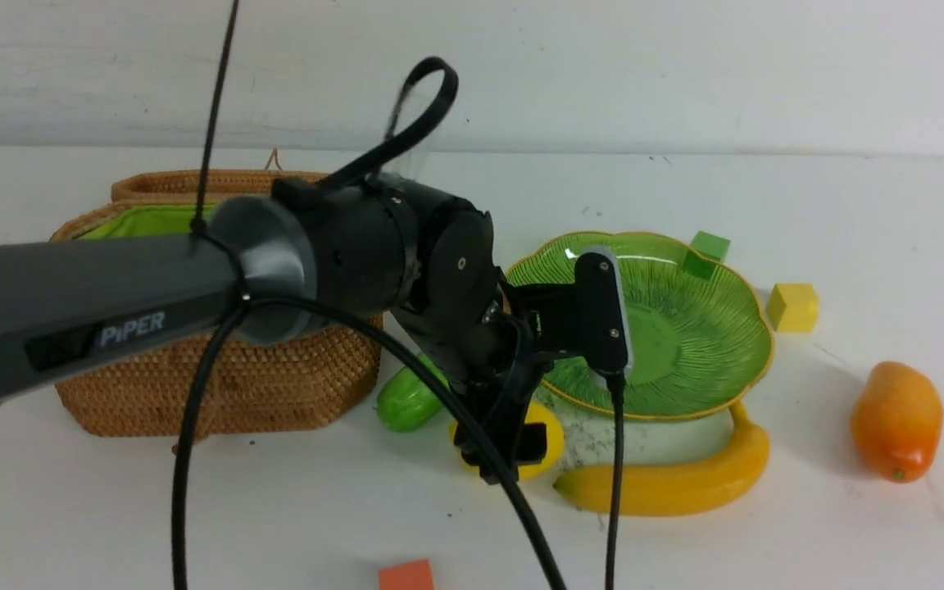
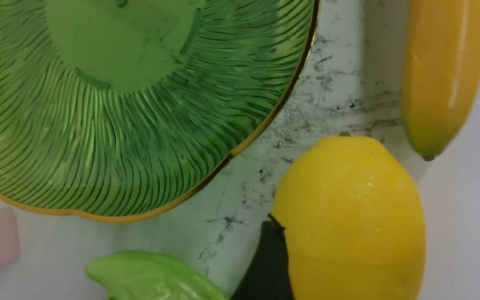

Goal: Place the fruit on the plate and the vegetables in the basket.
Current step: Grab a lemon with your left arm and place it on the plate on the right

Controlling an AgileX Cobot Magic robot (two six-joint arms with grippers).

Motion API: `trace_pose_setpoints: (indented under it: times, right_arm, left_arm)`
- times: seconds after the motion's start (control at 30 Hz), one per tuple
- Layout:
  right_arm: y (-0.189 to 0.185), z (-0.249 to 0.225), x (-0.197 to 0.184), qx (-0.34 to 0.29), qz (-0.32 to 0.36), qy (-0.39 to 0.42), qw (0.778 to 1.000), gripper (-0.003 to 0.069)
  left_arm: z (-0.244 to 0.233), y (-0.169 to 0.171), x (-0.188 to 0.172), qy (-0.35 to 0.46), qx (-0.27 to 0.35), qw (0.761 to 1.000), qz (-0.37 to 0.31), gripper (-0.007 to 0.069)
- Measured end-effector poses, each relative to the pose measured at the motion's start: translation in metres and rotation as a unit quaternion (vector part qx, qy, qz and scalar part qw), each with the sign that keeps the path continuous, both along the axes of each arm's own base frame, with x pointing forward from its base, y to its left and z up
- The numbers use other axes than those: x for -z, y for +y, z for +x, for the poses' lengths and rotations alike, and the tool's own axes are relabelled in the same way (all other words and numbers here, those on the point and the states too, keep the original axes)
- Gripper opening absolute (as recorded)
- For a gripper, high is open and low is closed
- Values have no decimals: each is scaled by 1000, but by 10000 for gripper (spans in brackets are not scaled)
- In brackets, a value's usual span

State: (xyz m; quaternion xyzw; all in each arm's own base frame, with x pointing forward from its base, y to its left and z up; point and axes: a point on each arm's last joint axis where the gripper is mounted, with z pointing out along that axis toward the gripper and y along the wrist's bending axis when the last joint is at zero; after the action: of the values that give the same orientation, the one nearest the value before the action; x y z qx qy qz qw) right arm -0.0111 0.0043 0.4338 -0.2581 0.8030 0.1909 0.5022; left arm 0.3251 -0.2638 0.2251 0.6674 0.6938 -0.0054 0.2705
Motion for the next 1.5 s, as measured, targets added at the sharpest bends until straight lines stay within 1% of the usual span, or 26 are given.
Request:
trace_pose_setpoints:
  times: [0.17, 0.37, 0.5, 0.67, 0.87, 1.07, 1.17, 1.33, 1.5]
  right_arm:
    - [0, 0, 0, 4, 2, 2, 1000, 223]
    - [0, 0, 0, 4, 2, 2, 1000, 223]
    - [0, 0, 0, 4, 2, 2, 1000, 223]
    - [0, 0, 0, 4, 2, 2, 1000, 219]
    - [0, 0, 0, 4, 2, 2, 1000, 216]
    - [0, 0, 0, 4, 2, 2, 1000, 216]
    - [0, 0, 0, 4, 2, 2, 1000, 216]
    - [0, 0, 0, 5, 1, 1, 1000, 216]
    - [-1, 1, 0, 10, -3, -1, 1000, 216]
  left_arm:
    - [4, 0, 13, 1, 4, 1000, 21, 543]
    - [5, 0, 15, -1, -1, 1000, 27, 536]
    - [6, -1, 15, -6, -3, 1000, 22, 554]
    - [9, -3, 24, -3, -3, 1000, 25, 603]
    - [10, -3, 33, 8, -4, 999, 33, 611]
    - [9, -2, 33, 18, -7, 999, 39, 555]
    - [8, -2, 33, 25, -23, 999, 34, 554]
    - [8, 1, 29, 21, -24, 999, 44, 554]
    - [3, 7, 4, -5, -20, 999, 44, 554]
